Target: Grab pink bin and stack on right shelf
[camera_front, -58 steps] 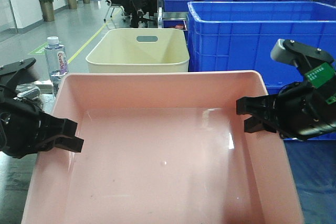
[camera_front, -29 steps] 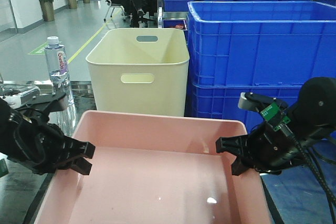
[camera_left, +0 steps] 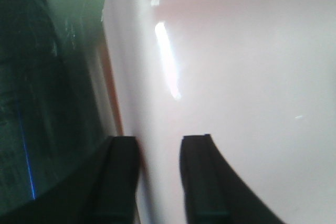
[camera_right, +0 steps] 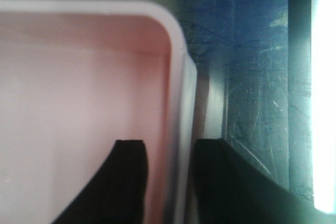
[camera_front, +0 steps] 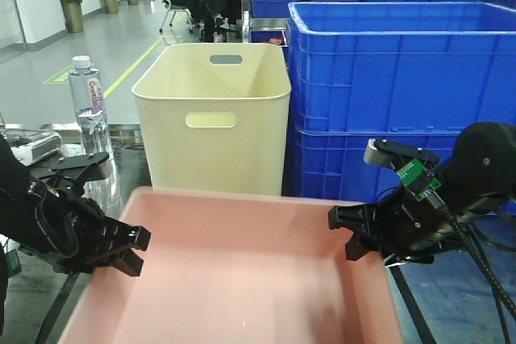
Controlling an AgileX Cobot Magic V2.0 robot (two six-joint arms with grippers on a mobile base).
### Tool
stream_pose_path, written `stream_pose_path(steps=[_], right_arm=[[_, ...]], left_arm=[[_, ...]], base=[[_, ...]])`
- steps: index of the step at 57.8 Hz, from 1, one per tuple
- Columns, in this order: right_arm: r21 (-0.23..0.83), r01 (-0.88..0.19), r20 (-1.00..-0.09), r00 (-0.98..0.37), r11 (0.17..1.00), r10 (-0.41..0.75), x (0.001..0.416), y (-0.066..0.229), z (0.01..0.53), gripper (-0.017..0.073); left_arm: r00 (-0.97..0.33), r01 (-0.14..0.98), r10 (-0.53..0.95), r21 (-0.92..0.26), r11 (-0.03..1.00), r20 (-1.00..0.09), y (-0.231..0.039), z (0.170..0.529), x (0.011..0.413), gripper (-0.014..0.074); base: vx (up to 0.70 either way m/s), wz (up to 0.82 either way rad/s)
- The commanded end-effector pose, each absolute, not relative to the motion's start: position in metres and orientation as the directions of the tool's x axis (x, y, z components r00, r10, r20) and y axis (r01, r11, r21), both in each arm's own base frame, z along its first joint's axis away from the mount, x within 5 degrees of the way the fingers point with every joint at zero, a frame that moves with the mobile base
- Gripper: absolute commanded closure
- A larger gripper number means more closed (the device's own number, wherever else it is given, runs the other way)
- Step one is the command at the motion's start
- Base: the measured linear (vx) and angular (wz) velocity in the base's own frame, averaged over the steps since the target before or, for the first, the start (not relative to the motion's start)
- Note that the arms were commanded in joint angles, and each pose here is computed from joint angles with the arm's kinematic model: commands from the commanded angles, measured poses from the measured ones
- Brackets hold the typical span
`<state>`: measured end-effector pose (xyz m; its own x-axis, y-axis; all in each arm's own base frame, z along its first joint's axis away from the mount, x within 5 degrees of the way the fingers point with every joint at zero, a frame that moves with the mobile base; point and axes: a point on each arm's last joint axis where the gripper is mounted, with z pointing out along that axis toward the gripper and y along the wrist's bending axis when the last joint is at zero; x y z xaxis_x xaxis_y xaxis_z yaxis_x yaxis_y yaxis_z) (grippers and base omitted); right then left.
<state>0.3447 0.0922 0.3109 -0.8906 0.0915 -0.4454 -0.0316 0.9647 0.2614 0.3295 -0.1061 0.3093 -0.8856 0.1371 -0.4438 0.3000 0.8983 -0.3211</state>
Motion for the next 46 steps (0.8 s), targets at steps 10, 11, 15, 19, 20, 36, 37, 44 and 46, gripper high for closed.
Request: stream_pose_path(steps=[10, 11, 15, 19, 20, 36, 37, 44, 46], right_arm=[[0.291, -0.053, -0.549, -0.827, 0.955, 0.121, 0.338, 0.088, 0.345, 0.0129], [0.292, -0.054, -0.552, -0.825, 0.955, 0.122, 0.338, 0.088, 0.346, 0.0130], [0.294, -0.065, -0.587, -0.800, 0.953, 0.127, 0.332, 0.086, 0.357, 0.0143], [0.288, -0.080, -0.633, -0.763, 0.954, 0.127, 0.322, 0.083, 0.373, 0.0169], [0.288, -0.083, -0.646, -0.752, 0.954, 0.129, 0.318, 0.082, 0.378, 0.0177], [0.225, -0.116, -0.782, -0.614, 0.967, 0.109, 0.270, 0.065, 0.432, 0.0458], [0.217, -0.116, -0.790, -0.605, 0.969, 0.104, 0.268, 0.064, 0.434, 0.0481], [0.200, -0.119, -0.814, -0.573, 0.973, 0.097, 0.256, 0.060, 0.444, 0.0574], [0.203, -0.121, -0.816, -0.570, 0.972, 0.099, 0.254, 0.059, 0.446, 0.0573]], left_arm=[[-0.826, 0.331, 0.094, -0.343, 0.879, -0.556, -0.109, 0.343, 0.321, 0.0083], [-0.821, 0.333, 0.093, -0.342, 0.879, -0.563, -0.108, 0.346, 0.320, 0.0083], [-0.800, 0.340, 0.082, -0.337, 0.878, -0.594, -0.107, 0.355, 0.315, 0.0083], [-0.750, 0.356, 0.061, -0.323, 0.877, -0.659, -0.104, 0.374, 0.305, 0.0094], [-0.732, 0.362, 0.058, -0.317, 0.877, -0.679, -0.103, 0.379, 0.303, 0.0098], [-0.378, 0.488, 0.132, -0.076, 0.870, -0.917, -0.082, 0.442, 0.234, 0.0341], [-0.366, 0.484, 0.125, -0.073, 0.872, -0.922, -0.080, 0.442, 0.228, 0.0361], [-0.308, 0.459, 0.087, -0.068, 0.886, -0.947, -0.070, 0.437, 0.198, 0.0537], [-0.307, 0.457, 0.083, -0.070, 0.886, -0.948, -0.069, 0.434, 0.191, 0.0577]], base=[[0.00, 0.00], [0.00, 0.00], [0.00, 0.00], [0.00, 0.00], [0.00, 0.00], [0.00, 0.00], [0.00, 0.00], [0.00, 0.00], [0.00, 0.00]])
